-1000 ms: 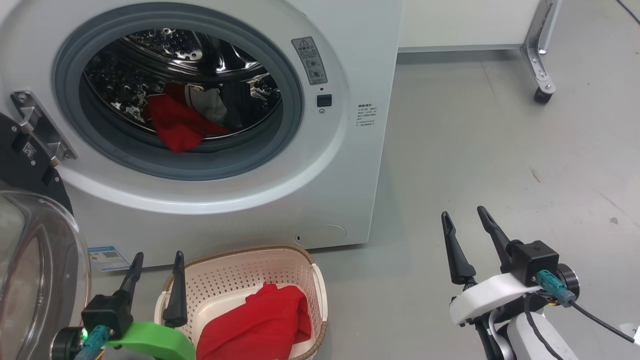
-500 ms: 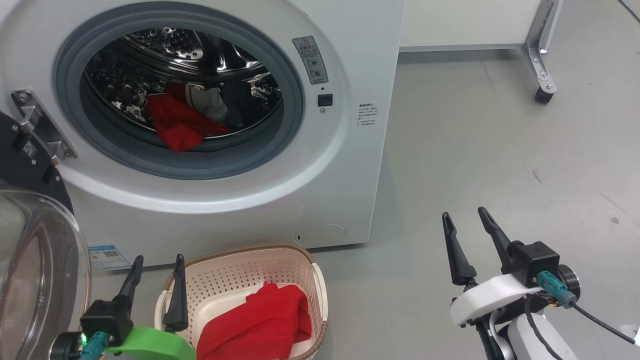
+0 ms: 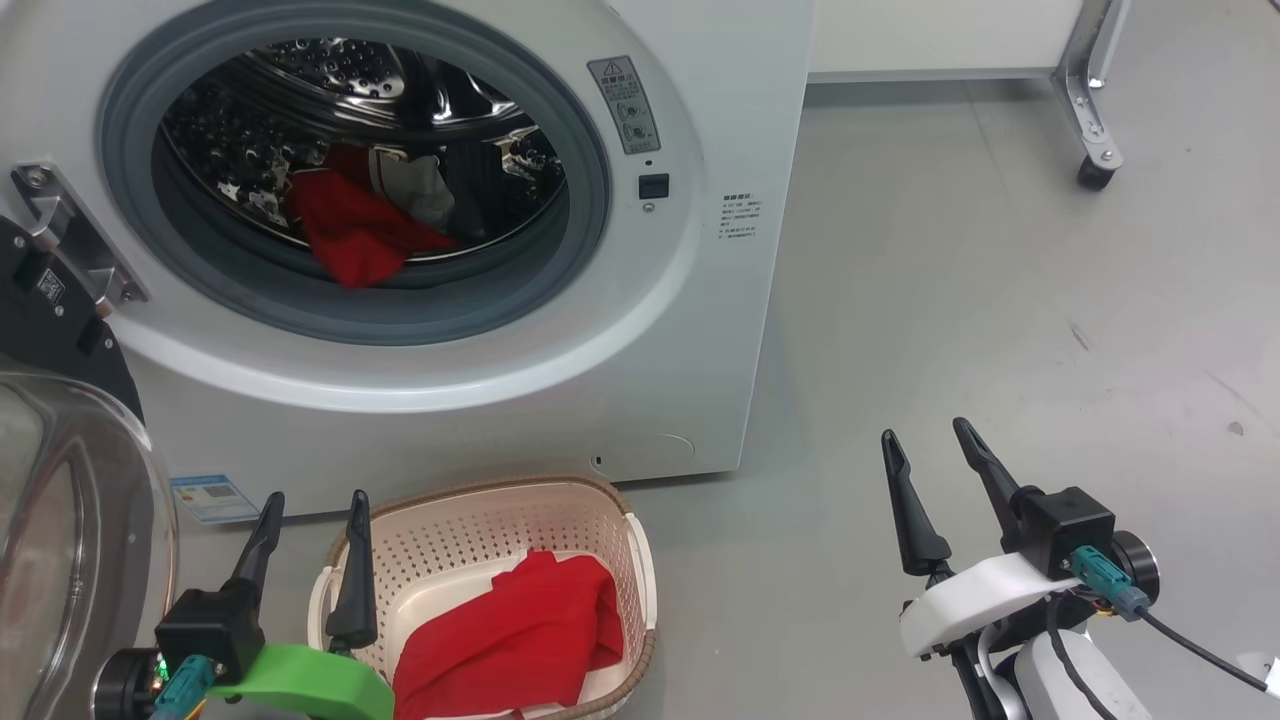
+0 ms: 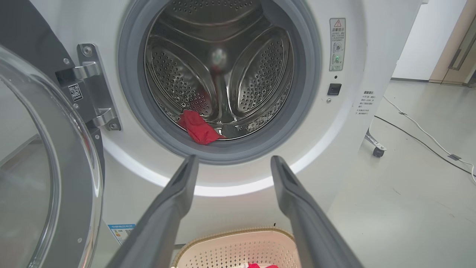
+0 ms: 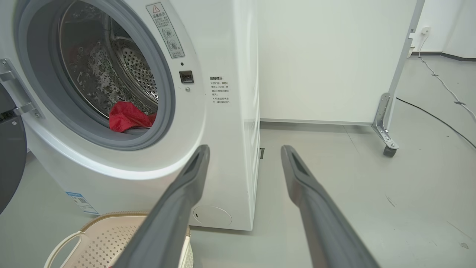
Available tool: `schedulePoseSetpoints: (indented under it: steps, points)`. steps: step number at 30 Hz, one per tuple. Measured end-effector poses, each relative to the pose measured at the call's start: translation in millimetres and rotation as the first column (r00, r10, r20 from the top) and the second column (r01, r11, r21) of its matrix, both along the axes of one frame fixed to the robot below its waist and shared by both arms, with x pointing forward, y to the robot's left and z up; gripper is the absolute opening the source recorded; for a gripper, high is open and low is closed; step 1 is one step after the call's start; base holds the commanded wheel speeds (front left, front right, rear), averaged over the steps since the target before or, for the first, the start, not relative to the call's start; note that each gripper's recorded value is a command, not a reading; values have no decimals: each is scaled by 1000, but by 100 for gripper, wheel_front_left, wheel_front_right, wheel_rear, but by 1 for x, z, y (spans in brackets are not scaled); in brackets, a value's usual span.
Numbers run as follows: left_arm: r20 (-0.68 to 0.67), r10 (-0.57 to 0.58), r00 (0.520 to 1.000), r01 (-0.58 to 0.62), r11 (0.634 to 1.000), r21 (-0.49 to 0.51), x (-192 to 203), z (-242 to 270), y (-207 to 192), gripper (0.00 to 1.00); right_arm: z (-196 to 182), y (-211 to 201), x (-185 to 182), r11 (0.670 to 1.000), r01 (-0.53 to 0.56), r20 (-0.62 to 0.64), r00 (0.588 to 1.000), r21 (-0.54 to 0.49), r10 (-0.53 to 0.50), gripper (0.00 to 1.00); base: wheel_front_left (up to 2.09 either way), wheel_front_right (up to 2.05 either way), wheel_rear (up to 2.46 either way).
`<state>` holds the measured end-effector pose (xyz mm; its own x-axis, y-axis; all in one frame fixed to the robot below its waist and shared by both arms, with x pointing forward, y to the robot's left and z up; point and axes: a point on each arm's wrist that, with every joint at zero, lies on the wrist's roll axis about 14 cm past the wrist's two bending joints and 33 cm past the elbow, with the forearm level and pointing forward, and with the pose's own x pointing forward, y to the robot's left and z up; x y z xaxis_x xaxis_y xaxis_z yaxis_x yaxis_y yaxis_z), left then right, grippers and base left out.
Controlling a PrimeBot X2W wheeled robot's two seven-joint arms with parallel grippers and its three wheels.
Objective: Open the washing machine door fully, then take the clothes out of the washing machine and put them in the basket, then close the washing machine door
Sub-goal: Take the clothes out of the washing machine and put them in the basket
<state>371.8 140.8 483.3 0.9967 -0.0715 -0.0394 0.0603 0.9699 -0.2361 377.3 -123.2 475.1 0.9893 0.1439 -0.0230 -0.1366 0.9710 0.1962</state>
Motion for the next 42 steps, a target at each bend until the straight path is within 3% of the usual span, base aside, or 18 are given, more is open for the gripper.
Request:
schedulePoseSetpoints:
  steps: [14,24,35,42]
  points:
    - [-37,-10,999,10,1000,-2,16,-11,-1,100,-13,18,16,998,-64,-28,998,2,64,100,0,0,0]
    - [-19,-112,993,112,994,-15,74,-8,-23,100,-21,30,40,995,-98,-38,994,18,99,100,0,0,0]
    - [-206,-234,950,246,969,35,142,-58,-45,100,-39,32,66,993,-101,-67,992,54,105,100,0,0,0]
    - [-281,-240,929,273,958,84,195,-79,-40,100,-50,28,84,994,-86,-78,993,70,91,100,0,0,0]
